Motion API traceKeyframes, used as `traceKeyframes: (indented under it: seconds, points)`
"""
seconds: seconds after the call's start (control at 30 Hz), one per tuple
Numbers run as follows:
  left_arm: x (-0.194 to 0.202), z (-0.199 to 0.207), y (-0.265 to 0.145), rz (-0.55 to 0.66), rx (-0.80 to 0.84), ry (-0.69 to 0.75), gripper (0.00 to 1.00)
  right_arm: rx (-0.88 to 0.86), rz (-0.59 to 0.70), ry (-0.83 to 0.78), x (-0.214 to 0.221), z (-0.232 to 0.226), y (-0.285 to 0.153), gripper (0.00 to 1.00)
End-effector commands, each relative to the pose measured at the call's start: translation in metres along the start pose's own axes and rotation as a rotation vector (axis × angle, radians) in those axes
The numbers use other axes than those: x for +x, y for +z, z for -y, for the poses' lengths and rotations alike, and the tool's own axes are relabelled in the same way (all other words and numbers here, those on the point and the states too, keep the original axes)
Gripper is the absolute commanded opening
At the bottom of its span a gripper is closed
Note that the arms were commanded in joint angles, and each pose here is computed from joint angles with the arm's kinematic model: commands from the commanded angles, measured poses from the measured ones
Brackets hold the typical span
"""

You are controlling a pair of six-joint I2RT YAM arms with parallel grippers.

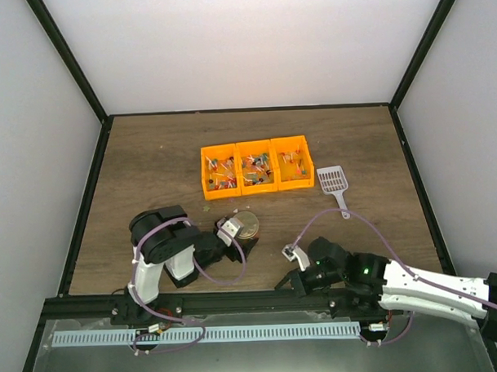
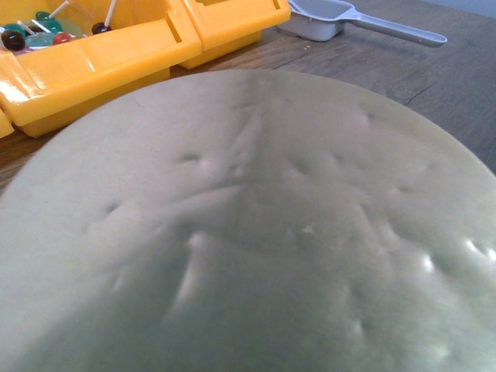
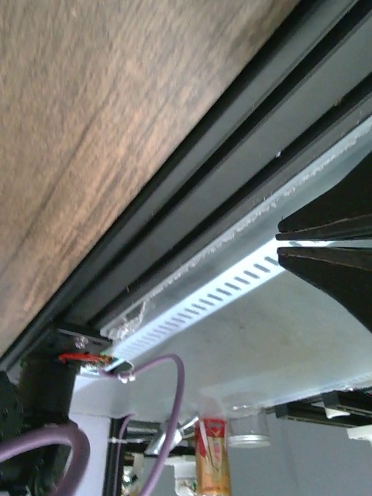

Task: Pack the candies
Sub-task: Screw the bottle lid onto the packing bottle, then reset both arms

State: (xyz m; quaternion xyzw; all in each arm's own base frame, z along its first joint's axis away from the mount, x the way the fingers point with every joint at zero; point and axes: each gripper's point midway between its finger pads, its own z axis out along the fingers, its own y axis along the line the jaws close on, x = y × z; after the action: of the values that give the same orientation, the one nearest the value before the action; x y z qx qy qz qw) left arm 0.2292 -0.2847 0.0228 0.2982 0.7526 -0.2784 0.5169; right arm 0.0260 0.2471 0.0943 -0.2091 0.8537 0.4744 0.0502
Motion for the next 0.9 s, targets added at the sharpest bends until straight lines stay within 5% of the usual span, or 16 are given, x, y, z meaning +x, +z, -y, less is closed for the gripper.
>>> traceKeyframes:
  seconds: [0.0,0.53,0.77,0.87]
  points:
    - [-0.003,-0.002,0.006,-0.015,-0.019,0.002,0.99,0.061,0.018,-0.01,-0.011,0.004,-0.012,0.07]
    - [-0.005,-0.01,-0.05,-0.055,-0.058,0.066,1.0,0.123,0.224,-0.188,-0.136,-0.007,-0.052,0.11]
    - [-0.036,-0.002,-0.071,0.002,-0.021,0.012,1.0,0.335,0.452,-0.246,-0.233,0.018,-0.094,0.14]
    - [-0.064,-0.019,-0.076,0.015,-0.14,0.028,1.0,0.464,0.566,-0.272,-0.274,0.029,-0.126,0.15]
